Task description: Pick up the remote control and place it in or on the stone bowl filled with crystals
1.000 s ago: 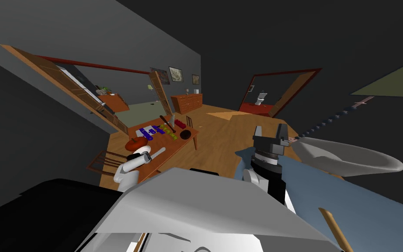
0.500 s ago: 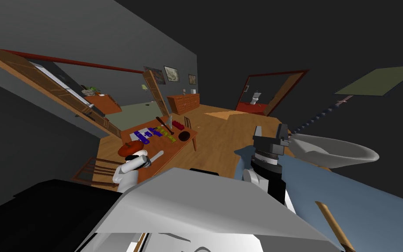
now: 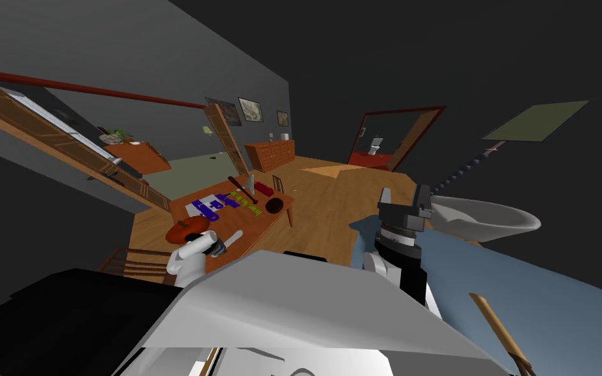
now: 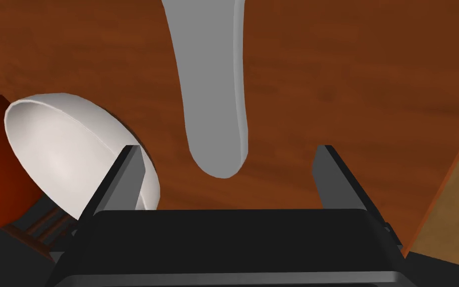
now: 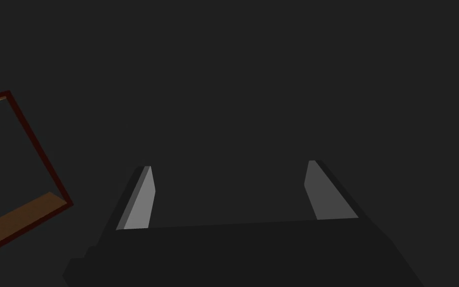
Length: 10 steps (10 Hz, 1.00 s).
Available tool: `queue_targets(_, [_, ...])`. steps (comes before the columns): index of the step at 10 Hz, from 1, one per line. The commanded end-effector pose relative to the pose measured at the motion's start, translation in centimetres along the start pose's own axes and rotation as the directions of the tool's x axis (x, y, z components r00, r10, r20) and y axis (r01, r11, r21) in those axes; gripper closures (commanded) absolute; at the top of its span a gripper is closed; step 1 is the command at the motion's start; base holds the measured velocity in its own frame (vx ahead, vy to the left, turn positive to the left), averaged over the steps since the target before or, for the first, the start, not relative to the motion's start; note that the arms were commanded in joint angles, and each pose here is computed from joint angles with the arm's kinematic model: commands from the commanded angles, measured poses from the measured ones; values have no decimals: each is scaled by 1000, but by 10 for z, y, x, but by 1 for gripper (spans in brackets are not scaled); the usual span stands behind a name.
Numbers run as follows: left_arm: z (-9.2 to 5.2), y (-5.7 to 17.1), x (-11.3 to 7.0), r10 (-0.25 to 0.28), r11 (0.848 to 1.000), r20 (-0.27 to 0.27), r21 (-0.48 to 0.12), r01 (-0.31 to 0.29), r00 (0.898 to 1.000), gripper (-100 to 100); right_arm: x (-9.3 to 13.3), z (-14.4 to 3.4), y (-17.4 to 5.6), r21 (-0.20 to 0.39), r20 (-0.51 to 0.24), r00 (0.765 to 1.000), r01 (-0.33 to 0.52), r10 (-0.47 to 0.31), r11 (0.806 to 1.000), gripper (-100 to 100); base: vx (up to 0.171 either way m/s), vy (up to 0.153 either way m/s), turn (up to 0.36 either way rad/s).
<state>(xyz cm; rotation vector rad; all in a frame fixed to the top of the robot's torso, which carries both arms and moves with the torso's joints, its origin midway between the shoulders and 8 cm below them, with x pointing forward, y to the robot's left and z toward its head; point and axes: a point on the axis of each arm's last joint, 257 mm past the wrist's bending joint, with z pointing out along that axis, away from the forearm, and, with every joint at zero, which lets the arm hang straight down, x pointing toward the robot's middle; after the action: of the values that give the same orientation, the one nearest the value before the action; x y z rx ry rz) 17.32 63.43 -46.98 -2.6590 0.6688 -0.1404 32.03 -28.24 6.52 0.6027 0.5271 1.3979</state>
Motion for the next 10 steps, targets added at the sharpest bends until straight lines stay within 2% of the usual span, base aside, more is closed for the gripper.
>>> queue_targets(1, [5,16,-8,-33,997,8,-71,34,999,-100,0,0,0,0,0,1000,0,0,1000,0,58,122,-160])
queue_targets(2, [5,20,-8,-34,996,10,-87,34,999,-100,0,0,0,0,0,1000,0,0,1000,0,37,104,-59])
queue_targets(5, [8,53,-16,-85,971,27,-221,89,996,-100,0,0,0,0,0,1000,0,0,1000,0,47,103,-111])
queue_targets(6, [8,54,-16,-85,971,28,-224,89,996,-100,0,0,0,0,0,1000,0,0,1000,0,36,94,-44])
queue_targets(10, [8,89,-18,-123,929,42,-345,130,992,-100,0,0,0,0,0,1000,0,0,1000,0,32,92,-65])
